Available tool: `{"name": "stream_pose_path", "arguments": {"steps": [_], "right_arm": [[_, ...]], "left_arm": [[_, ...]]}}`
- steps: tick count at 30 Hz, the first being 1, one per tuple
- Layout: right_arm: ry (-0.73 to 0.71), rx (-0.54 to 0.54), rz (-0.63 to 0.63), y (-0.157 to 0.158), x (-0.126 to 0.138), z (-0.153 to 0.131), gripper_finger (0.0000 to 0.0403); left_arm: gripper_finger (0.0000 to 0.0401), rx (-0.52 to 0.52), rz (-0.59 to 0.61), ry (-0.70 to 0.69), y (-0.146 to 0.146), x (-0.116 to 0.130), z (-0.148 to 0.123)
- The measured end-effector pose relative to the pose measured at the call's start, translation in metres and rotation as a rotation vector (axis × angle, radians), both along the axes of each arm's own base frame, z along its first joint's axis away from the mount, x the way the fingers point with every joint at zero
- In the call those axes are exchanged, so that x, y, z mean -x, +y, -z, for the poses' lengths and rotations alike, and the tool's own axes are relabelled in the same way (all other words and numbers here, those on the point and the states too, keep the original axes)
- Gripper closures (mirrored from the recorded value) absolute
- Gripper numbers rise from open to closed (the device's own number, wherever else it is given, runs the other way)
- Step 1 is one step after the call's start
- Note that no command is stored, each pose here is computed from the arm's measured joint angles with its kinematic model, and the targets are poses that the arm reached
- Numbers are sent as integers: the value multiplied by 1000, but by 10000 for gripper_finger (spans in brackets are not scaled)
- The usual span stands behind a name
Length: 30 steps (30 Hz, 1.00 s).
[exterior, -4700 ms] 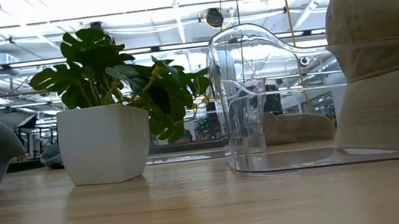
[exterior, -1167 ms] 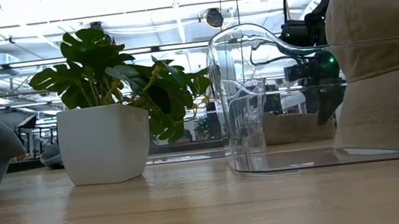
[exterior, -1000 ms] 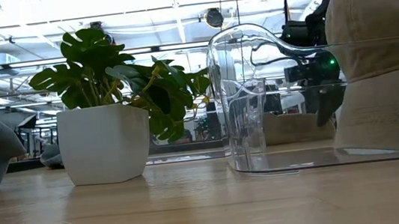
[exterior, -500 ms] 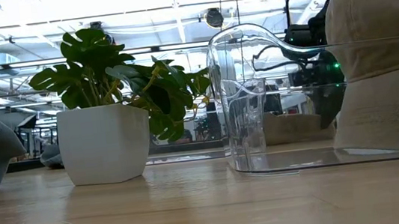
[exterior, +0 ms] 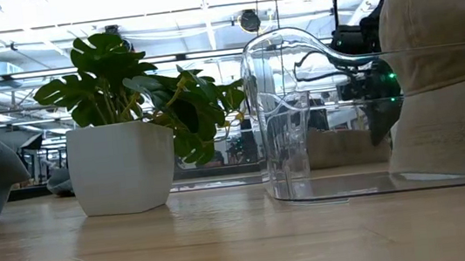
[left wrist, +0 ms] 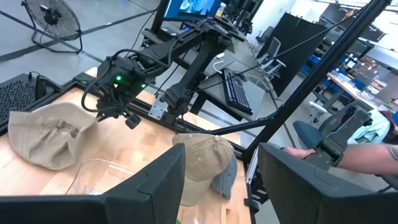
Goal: Pick & Place hat
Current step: Put the top brown cap into the bottom transparent bin
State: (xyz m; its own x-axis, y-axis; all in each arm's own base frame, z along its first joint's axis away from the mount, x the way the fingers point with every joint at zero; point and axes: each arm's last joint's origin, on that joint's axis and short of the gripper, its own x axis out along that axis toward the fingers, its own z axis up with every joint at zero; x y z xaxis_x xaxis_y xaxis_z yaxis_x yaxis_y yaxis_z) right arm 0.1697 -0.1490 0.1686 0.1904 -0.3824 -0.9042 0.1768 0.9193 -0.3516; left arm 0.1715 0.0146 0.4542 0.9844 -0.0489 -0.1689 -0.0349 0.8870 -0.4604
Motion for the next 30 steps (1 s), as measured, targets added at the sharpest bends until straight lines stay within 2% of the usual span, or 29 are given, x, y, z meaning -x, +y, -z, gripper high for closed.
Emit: {"name": "stream_pose_path", "arguments": {"steps": [18, 24, 30], "right_arm": [[-276, 256, 30, 26, 27, -70, 402], [-397, 306, 56, 39, 22, -88, 402], [-491, 361, 42, 46, 8, -117, 402]], "left_arm": [[189, 9, -5, 0, 0, 0, 0], [189, -11, -2, -2, 0, 0, 0], [189, -16, -10, -21, 2, 0, -2]]}}
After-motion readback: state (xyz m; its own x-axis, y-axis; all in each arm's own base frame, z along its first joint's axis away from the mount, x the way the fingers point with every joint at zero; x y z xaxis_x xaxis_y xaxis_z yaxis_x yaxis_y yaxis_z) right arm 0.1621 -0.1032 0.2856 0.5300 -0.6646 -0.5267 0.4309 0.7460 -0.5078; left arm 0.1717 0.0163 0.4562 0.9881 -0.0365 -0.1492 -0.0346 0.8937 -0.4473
